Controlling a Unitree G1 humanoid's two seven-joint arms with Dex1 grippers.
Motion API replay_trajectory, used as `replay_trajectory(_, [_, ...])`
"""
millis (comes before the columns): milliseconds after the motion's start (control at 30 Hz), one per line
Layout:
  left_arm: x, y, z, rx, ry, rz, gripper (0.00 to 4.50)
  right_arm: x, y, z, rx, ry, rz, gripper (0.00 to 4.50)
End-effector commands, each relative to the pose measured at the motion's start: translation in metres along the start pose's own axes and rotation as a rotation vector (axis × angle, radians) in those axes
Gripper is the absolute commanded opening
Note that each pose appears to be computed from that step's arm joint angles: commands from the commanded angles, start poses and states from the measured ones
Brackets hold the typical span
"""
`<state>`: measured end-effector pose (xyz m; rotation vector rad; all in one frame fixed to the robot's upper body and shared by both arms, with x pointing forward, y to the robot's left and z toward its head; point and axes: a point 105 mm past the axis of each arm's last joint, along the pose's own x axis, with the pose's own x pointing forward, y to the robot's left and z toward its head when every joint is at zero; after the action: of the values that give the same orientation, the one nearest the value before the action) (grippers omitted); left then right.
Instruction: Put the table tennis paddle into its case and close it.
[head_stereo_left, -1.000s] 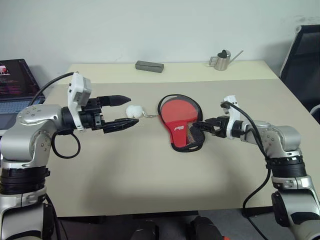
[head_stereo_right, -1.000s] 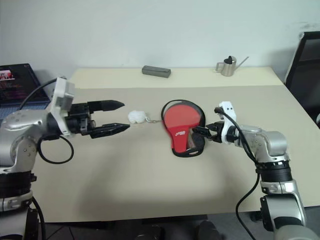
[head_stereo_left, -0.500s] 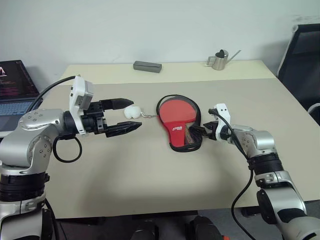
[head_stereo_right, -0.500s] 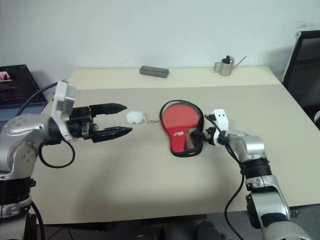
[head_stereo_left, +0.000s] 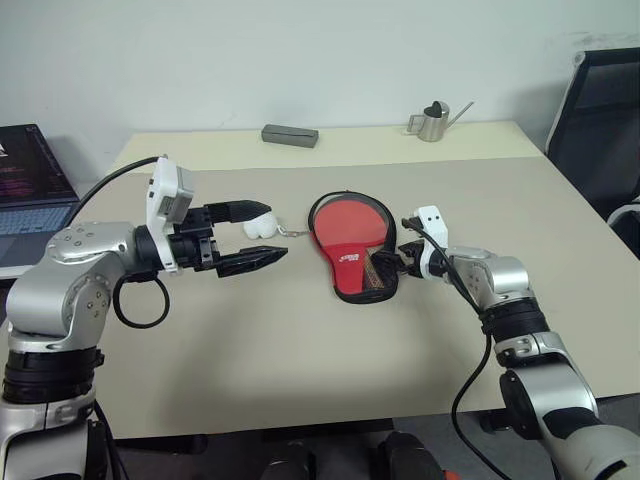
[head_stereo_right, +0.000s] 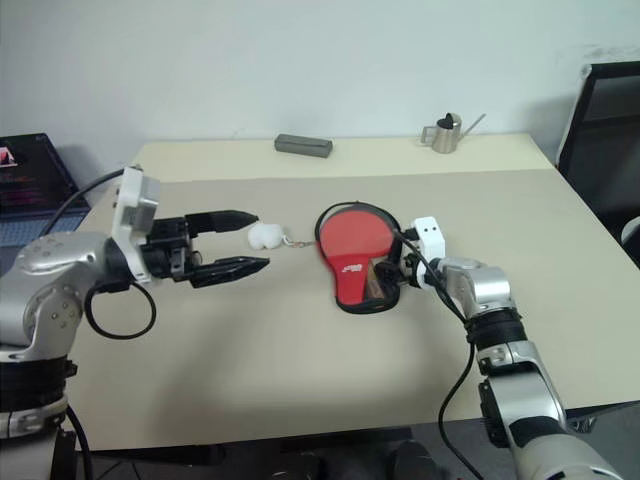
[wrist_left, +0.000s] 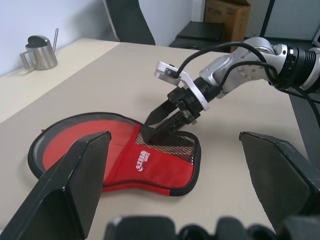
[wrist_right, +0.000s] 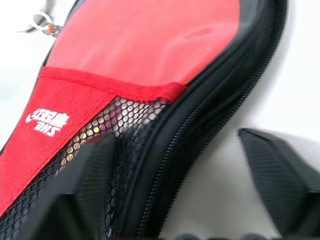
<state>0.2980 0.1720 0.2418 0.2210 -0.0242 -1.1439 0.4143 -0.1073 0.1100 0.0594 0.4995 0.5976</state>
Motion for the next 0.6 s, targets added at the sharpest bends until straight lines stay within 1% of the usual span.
replay_trajectory(33, [0.002,-0.004,0.006,0.046,-0.005,-0.007,4.50,0.005,0.006,-0.012,0.046,0.061,0.026,2.85])
replay_trajectory(167, [-0.004,-0.003,-0.004,0.025,0.023,0.011,4.50,0.008,0.015,-0.011,0.073,0.078,0.049,1.46])
replay_trajectory(300, [-0.009,-0.004,-0.015,0.006,0.056,0.025,4.50,0.010,0.021,-0.008,0.089,0.076,0.058,0.18])
replay_trajectory(333, [-0.011,-0.004,-0.019,-0.001,0.066,0.031,4.50,0.010,0.022,-0.007,0.094,0.073,0.059,0.02])
replay_trajectory(600, [-0.019,-0.007,-0.032,-0.034,0.105,0.046,4.50,0.004,0.022,0.007,0.159,0.045,0.042,0.02])
